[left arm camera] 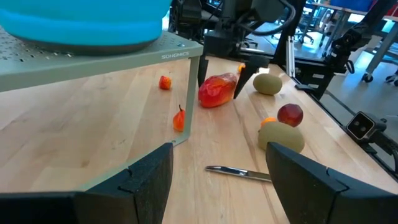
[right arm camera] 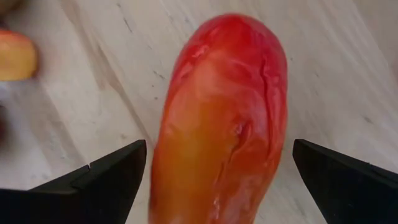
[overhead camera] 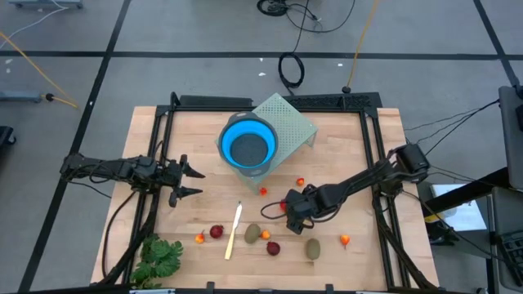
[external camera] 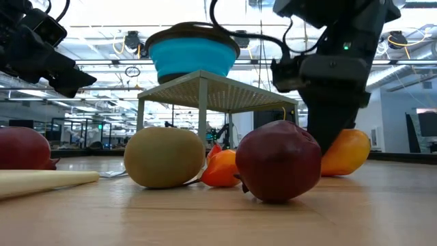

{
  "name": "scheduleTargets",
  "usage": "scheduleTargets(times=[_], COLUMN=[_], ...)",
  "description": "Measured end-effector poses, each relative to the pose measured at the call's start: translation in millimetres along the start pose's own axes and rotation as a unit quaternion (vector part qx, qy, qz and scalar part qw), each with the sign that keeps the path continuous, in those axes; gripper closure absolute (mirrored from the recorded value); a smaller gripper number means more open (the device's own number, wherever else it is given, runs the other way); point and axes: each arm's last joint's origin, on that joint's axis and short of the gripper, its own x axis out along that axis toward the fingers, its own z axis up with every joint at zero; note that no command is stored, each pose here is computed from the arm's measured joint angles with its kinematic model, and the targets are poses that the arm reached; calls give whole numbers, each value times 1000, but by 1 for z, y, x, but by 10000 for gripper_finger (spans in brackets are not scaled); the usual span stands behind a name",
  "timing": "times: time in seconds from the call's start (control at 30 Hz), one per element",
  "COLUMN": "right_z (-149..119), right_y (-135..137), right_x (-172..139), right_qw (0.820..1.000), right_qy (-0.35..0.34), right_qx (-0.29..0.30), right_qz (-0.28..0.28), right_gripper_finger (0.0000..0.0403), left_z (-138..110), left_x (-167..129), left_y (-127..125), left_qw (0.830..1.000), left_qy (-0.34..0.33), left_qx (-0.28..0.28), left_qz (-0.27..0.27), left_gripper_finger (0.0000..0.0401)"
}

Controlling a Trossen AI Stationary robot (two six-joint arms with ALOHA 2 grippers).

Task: Pick & Place Fruit
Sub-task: Put the mango into the blue strainer bowl

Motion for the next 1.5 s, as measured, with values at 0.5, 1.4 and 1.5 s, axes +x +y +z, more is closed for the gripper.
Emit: scheduleTargets(times=[0.5,1.4,1.5], right_z=[0,13,19], right_y=[0,7,9], right_x=[3,-61,-86], right_qw=[1000,986,972], right_qy=[2,-55,-109], right_qx=[29,82,81], right_qz=[-3,137,190], right_gripper_finger=[52,192,195], left_z=[0,0,0], left_x=[0,0,0], left_y=[0,0,0], left_qw=[1000,1000,999], left_qy=[0,2,2], left_qx=[-1,25,34], left_qz=[0,0,0], left_gripper_finger=[146,146,146])
